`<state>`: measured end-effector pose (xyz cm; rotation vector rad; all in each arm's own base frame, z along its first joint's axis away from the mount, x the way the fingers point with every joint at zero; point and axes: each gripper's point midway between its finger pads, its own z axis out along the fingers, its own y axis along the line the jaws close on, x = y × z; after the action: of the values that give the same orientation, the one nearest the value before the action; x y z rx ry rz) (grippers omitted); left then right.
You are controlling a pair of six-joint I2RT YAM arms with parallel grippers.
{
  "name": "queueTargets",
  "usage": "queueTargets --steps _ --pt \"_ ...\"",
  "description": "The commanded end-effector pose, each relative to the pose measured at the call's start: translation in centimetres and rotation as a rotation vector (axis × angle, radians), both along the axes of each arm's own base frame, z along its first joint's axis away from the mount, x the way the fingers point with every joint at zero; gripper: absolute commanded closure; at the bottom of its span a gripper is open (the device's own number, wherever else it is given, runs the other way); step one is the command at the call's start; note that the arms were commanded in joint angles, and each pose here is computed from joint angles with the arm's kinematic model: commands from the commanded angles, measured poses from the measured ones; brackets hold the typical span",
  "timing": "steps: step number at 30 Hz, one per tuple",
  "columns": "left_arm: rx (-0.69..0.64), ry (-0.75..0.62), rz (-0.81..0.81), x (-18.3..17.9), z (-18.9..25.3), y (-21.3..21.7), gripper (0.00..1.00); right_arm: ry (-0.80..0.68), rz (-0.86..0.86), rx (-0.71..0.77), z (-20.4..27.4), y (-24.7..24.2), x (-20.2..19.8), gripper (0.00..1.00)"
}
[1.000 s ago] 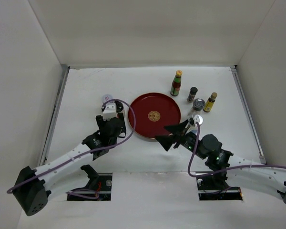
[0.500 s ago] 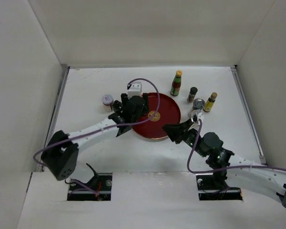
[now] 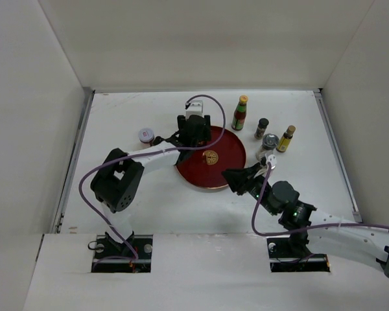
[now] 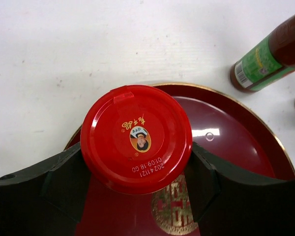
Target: Organize the condiment bottles
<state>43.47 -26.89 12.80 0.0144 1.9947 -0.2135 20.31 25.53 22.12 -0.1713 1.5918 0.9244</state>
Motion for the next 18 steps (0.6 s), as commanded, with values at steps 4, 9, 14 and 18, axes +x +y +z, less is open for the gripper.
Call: queueTargets --steps 4,9,14,18 --pt "-0.146 -0.205 0.001 2.7 7.4 -1.7 0.30 -0.044 -0.041 0.057 2.5 -0.3 0.7 0.60" --pt "-0.175 -0.275 -0.015 -0.2 11.3 -0.7 0.12 -0.053 -0.049 0.067 2.8 -0.7 0.8 0.52" --pt "-0.195 -0.308 0.007 -4.9 13.1 2.6 0.13 -0.077 -0.058 0.074 3.4 -1.4 0.7 0.62" --pt "-0.156 -0.295 0.122 -8.2 11.0 8.5 0.15 -0.072 -0.091 0.061 3.5 -1.9 1.0 0.91"
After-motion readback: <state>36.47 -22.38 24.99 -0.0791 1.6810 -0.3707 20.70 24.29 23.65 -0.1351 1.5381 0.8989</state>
